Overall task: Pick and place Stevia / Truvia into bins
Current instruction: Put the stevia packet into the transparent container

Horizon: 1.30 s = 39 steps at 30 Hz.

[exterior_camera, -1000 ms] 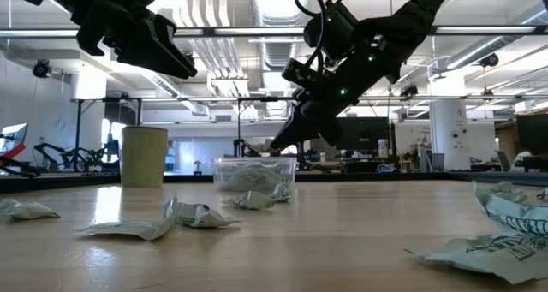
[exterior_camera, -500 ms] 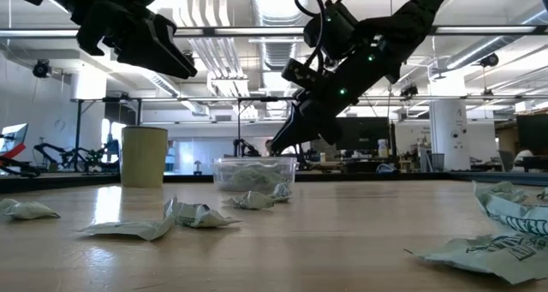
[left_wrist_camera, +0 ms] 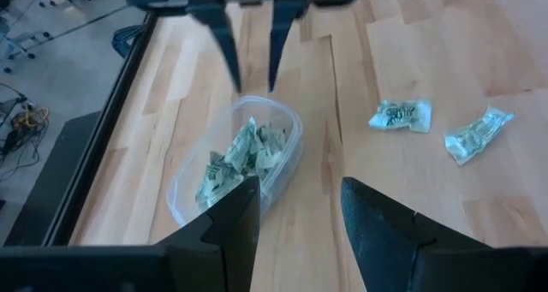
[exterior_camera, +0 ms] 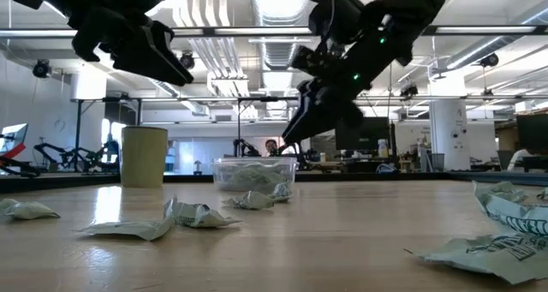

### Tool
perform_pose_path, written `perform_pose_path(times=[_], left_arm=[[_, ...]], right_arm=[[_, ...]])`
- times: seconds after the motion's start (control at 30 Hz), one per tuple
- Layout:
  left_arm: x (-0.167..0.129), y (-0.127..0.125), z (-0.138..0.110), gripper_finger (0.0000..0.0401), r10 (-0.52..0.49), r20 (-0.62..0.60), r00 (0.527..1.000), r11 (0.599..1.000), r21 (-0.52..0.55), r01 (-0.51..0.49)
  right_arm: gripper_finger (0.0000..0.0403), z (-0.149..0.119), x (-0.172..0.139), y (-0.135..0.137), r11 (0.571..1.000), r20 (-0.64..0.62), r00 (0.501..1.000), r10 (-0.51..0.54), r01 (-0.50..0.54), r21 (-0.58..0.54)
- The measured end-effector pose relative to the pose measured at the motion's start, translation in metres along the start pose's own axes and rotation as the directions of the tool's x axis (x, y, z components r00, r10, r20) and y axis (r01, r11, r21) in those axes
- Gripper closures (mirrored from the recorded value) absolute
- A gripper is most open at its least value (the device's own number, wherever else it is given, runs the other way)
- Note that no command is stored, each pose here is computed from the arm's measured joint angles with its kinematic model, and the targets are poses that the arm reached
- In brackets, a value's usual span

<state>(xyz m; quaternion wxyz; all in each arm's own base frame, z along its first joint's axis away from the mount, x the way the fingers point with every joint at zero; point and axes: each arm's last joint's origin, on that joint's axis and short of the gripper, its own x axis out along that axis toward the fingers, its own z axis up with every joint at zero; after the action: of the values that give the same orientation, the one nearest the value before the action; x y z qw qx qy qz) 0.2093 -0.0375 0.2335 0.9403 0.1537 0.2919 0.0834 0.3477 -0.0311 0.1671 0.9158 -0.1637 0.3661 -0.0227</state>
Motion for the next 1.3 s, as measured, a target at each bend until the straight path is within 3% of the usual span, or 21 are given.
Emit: perform_pose_path(times=[0.13,0.3,0.67,0.97,1.3], left_arm=[[0.000,0.000,0.000,0.0253,-0.007,0.001,1.000,1.000,-0.001,0.007],[0.000,0.000,0.000,0.0253,-0.010,0.002,1.000,1.000,-0.007,0.010],[0.003,-0.004,-0.010,0.0253,-0.047,-0.015,0.999,0.994,-0.097,0.045],[0.007,-0.007,-0.019,0.0253,-0.049,-0.020,0.999,0.994,-0.094,0.047],[0.007,-0.006,-0.015,0.0253,-0.045,0.019,0.999,0.993,-0.106,0.047]], right_arm=[[0.0290,-0.003,-0.020,0.012,0.988,-0.096,0.983,0.155,-0.151,0.044],[0.0300,-0.011,-0.048,0.029,0.941,-0.216,0.926,0.310,-0.267,0.208],[0.0321,-0.018,-0.077,0.066,0.895,-0.282,0.879,0.385,-0.282,0.346],[0.0330,-0.062,-0.085,0.104,0.867,-0.456,0.783,0.424,-0.205,0.454],[0.0334,-0.078,-0.086,0.111,0.867,-0.499,0.772,0.393,-0.131,0.480]])
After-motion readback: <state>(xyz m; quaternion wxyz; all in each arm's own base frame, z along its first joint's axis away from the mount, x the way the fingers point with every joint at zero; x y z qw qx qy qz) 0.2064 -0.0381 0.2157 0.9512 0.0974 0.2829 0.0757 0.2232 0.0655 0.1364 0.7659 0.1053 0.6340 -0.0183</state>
